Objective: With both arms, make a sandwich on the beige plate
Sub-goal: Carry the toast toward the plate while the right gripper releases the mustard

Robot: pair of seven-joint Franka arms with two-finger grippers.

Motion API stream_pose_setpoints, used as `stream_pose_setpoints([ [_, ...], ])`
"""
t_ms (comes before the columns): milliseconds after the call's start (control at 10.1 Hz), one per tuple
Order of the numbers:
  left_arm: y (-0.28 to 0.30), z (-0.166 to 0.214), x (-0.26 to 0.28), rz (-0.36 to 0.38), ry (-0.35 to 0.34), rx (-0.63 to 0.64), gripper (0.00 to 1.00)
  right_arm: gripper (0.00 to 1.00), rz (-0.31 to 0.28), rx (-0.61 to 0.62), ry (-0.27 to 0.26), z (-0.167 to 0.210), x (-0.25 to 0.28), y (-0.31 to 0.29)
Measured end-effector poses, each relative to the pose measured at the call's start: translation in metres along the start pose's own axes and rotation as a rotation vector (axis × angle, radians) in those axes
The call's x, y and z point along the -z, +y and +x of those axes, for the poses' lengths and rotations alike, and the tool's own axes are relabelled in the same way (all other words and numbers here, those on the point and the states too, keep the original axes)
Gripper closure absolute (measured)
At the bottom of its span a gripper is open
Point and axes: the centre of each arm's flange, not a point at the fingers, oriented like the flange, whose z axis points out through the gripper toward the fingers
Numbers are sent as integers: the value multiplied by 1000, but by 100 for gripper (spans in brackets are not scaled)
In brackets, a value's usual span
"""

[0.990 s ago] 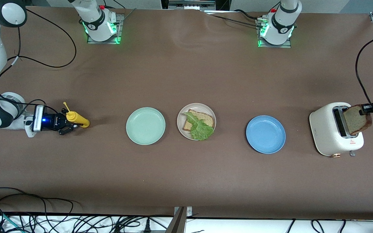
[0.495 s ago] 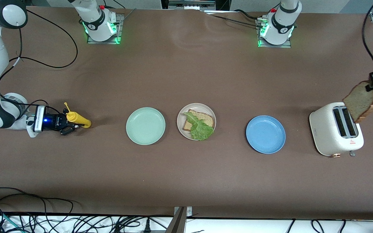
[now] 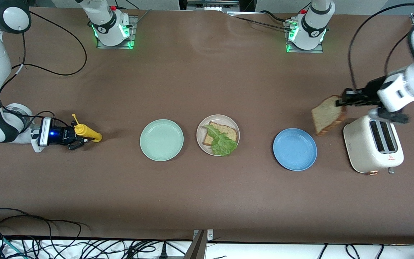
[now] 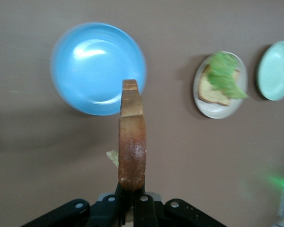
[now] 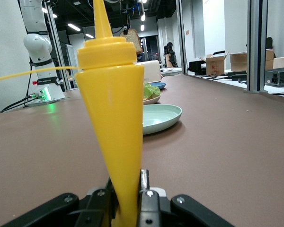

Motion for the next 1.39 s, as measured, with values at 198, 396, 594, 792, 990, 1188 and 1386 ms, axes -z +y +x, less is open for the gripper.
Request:
stream_pose_setpoints([
  [198, 44, 15, -45, -187, -54, -20, 92, 70, 0, 0, 2, 0, 0, 0],
  [396, 88, 24, -89, -380, -118, -15, 92, 51, 0, 1, 7, 1, 0, 0],
  [594, 120, 31, -130, -496, -165, 2, 92, 39, -1, 0, 8, 1, 0, 0],
  [792, 149, 32, -169, -511, -194, -5, 92, 26, -1, -4, 9, 1, 0, 1],
  [990, 163, 38, -191, -526, -180, 9, 92, 12, -14, -27, 10, 0, 8, -1],
  [1188, 167, 51, -215, -540, -150, 42, 92, 0, -32, -51, 16, -4, 30, -10],
  [1386, 171, 71, -237, -544, -127, 53, 92, 0, -27, -88, -2, -4, 57, -17],
])
